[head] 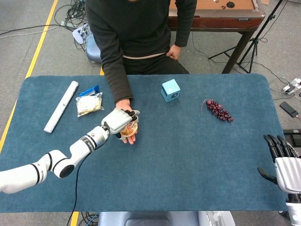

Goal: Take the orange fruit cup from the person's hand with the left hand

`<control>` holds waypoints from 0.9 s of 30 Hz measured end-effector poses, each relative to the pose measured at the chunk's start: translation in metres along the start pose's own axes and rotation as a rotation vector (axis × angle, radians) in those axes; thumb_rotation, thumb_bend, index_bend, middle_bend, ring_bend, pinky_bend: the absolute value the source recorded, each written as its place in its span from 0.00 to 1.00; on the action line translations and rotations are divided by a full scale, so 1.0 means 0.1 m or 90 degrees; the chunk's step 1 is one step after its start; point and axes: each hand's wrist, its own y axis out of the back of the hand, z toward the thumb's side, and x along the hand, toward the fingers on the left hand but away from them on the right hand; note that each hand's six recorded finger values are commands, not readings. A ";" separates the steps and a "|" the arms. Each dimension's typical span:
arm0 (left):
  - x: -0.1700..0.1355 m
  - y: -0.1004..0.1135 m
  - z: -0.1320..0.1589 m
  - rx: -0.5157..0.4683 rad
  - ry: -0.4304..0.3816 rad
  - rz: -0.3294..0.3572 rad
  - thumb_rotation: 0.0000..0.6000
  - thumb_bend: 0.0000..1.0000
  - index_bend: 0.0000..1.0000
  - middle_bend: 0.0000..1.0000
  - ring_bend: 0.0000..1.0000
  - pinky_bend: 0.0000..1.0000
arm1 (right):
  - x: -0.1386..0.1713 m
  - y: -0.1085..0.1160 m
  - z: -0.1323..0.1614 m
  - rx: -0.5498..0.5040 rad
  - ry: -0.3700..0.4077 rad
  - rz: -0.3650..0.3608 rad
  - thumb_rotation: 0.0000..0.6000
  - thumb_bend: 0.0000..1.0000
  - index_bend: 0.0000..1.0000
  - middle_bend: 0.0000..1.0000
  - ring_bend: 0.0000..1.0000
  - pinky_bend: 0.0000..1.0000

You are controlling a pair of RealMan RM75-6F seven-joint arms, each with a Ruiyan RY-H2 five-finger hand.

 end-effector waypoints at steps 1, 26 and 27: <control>0.00 0.00 0.00 -0.006 0.001 0.002 1.00 0.14 0.40 0.24 0.35 0.51 | 0.00 0.00 -0.01 0.000 -0.002 0.000 1.00 0.13 0.01 0.10 0.03 0.21; -1.01 0.00 -0.68 -0.006 0.074 0.040 1.00 0.14 0.42 0.30 0.38 0.56 | -0.09 -0.07 0.06 -0.003 0.019 0.017 1.00 0.13 0.01 0.10 0.03 0.21; -1.02 -0.05 -0.68 -0.005 0.075 0.030 1.00 0.14 0.42 0.30 0.38 0.56 | -0.09 -0.07 0.06 -0.002 0.020 0.017 1.00 0.13 0.01 0.10 0.03 0.21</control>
